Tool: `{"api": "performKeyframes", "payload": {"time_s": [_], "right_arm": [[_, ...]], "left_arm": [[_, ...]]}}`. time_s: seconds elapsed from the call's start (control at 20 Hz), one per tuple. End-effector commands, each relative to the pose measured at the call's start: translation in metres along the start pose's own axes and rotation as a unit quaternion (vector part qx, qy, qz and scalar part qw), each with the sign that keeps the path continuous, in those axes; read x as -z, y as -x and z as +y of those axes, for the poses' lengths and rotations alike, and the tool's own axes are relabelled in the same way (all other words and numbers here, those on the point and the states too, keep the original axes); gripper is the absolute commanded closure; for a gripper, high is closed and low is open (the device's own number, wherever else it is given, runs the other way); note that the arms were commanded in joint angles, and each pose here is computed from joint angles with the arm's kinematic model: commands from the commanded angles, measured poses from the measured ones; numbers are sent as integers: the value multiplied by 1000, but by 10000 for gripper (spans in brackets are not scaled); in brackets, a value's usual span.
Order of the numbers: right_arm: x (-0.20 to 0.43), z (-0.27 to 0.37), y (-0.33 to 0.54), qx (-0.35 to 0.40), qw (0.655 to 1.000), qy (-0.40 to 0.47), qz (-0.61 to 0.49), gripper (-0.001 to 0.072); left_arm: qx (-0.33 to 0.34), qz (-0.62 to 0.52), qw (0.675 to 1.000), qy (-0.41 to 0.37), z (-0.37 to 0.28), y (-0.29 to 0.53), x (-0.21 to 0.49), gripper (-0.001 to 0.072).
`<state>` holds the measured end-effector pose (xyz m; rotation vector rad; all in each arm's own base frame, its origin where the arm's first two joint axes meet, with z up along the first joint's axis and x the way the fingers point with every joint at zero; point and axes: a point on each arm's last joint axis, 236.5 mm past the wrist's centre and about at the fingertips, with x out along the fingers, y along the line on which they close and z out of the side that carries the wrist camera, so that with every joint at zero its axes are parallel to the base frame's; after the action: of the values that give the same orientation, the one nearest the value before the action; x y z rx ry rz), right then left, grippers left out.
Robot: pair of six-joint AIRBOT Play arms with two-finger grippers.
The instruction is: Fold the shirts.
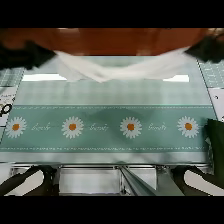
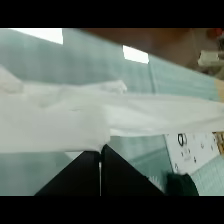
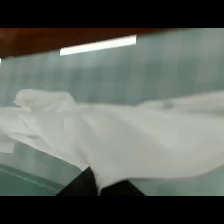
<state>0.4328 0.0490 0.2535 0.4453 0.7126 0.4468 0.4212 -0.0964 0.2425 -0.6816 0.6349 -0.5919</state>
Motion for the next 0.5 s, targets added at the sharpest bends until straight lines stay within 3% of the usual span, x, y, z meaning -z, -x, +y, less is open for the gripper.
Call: {"api": "performKeyframes", "payload": {"time_s": [0.0, 0.2, 0.45], "right_arm": [[-67, 90, 101, 14, 985, 113, -127, 692], [-77, 157, 196, 51, 950, 192, -240, 691], [-28, 183, 282, 140, 921, 207, -297, 691]], "left_arm": [[-4, -143, 983, -116, -95, 99, -72, 686], [-47, -277, 934, -221, -176, 198, -97, 687], [-176, -371, 872, -268, -210, 268, -73, 687]]}}
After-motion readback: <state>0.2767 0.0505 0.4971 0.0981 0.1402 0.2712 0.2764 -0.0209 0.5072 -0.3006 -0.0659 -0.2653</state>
